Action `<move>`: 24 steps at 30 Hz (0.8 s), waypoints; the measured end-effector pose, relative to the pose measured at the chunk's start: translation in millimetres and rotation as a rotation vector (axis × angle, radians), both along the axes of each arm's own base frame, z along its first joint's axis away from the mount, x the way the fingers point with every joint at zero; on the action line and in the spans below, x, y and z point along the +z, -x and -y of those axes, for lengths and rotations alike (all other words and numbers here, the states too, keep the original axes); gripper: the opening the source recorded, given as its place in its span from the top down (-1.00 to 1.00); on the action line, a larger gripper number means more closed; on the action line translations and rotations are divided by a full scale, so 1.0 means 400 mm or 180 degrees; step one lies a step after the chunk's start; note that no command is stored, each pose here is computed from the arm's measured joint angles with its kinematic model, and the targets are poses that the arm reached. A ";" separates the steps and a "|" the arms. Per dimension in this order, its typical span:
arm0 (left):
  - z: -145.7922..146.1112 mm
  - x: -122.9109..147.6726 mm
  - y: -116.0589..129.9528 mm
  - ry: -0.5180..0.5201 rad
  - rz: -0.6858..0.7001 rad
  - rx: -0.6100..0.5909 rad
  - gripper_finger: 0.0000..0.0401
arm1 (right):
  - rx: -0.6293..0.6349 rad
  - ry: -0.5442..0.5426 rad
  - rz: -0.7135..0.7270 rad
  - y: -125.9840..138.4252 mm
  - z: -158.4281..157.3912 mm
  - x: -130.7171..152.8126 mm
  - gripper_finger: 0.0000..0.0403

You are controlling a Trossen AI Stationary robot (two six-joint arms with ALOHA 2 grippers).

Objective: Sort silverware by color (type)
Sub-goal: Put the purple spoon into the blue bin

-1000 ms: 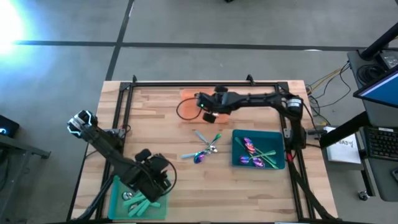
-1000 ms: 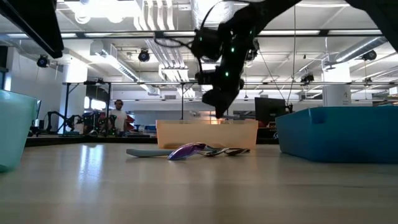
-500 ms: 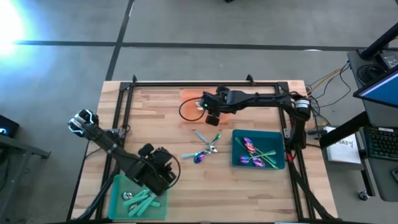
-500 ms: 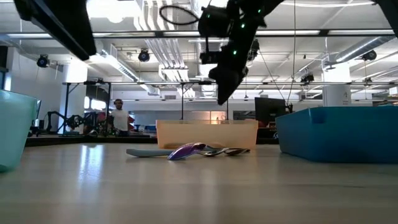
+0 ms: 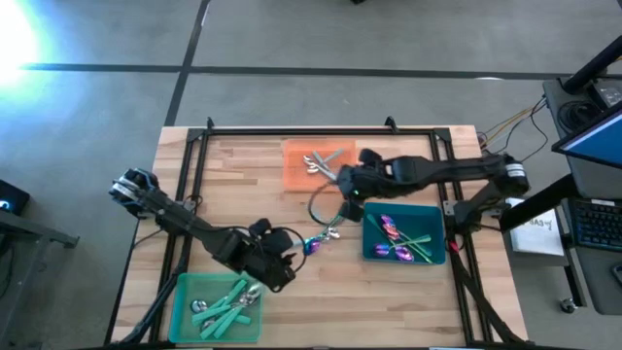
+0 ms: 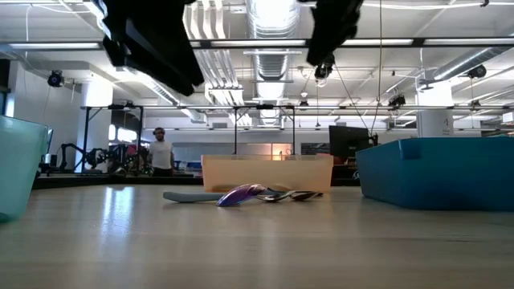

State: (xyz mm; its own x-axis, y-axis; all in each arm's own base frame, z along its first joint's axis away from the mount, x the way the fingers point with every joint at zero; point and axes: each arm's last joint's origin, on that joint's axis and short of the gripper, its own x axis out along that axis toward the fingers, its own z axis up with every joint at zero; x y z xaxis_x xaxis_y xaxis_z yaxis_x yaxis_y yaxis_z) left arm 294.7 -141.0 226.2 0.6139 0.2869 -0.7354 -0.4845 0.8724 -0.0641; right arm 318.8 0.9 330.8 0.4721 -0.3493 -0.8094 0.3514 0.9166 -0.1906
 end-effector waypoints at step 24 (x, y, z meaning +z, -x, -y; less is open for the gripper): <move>-0.151 -0.133 -0.039 0.0277 0.0608 0.0162 0.19 | 0.0255 -0.0007 -0.0384 0.056 -0.123 -0.011 0.34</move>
State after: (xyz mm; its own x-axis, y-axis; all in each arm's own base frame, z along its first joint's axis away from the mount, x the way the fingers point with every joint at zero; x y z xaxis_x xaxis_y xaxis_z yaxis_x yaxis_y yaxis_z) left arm 310.4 -80.5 173.0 0.7309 0.2616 -0.6304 -0.4995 0.8344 -0.2329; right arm 296.3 50.2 326.6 0.3977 -0.3125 -0.8627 0.2517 0.9413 -0.2250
